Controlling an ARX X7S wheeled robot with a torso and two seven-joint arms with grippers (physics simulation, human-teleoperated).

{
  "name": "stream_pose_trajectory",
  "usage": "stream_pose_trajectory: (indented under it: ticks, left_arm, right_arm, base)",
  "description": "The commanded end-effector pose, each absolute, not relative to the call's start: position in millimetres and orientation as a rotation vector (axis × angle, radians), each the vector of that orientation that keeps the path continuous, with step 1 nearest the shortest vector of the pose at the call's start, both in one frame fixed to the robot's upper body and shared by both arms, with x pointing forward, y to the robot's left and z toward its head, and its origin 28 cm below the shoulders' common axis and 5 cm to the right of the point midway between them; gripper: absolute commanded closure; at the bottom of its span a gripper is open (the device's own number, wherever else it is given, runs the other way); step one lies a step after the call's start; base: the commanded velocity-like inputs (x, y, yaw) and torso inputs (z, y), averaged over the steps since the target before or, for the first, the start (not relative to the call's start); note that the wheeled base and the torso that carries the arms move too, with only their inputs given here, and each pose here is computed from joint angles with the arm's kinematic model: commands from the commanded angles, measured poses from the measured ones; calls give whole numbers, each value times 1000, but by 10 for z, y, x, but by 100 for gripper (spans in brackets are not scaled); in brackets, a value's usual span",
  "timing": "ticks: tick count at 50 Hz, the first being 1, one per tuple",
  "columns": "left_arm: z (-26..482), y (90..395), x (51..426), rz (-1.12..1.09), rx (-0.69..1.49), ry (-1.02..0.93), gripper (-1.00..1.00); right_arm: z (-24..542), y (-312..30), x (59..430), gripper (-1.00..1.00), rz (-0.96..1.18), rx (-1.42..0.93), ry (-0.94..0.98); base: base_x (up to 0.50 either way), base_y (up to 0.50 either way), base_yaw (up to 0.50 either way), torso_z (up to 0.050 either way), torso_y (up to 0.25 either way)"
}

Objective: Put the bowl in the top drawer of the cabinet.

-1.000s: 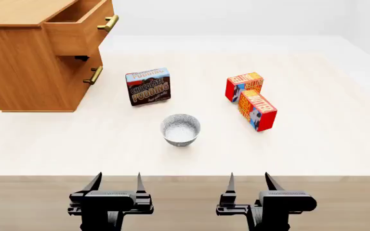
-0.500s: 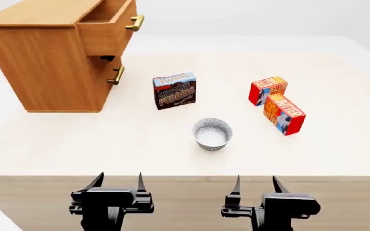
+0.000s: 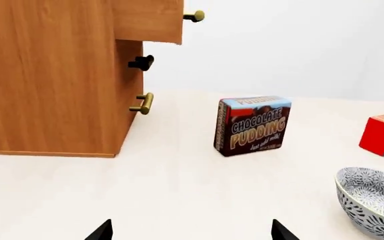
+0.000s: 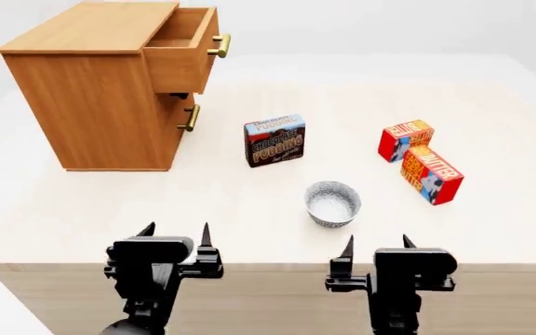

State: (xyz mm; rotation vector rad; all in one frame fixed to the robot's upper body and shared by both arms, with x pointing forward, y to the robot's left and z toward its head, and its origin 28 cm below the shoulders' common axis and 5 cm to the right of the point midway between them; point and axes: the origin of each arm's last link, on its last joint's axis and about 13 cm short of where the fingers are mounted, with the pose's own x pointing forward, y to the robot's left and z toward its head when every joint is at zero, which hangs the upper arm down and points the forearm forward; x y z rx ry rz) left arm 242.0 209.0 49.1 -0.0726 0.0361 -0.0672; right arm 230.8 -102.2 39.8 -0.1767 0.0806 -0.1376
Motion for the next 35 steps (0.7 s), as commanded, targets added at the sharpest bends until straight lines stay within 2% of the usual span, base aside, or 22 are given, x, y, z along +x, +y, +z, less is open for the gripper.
stream_pose_trajectory:
  ticks: [1,15,26,35]
  left_arm:
    - [959,2116,2749,-117,-89,45,-100]
    - [1853,2161,3293,-123,-153,51,-100]
    - [2427,2167,3494,-101,-145,19,-100]
    - [2876,2110,3521,-121,-142,-25,-100]
  right_arm:
    - [921,-1092,2564,-100,-200,-272,101]
    - [1695,-1172,2950,-100,-155,-261,92]
    - [2079,-1235,3032,-100,-204,-323,49]
    - [2278,-1282,3061,-100,-206,-317,15]
  base:
    - [0,0,0,50,0]
    - [0,0,0,50,0]
    - [0,0,0,50,0]
    - [92,0,0,50,0]
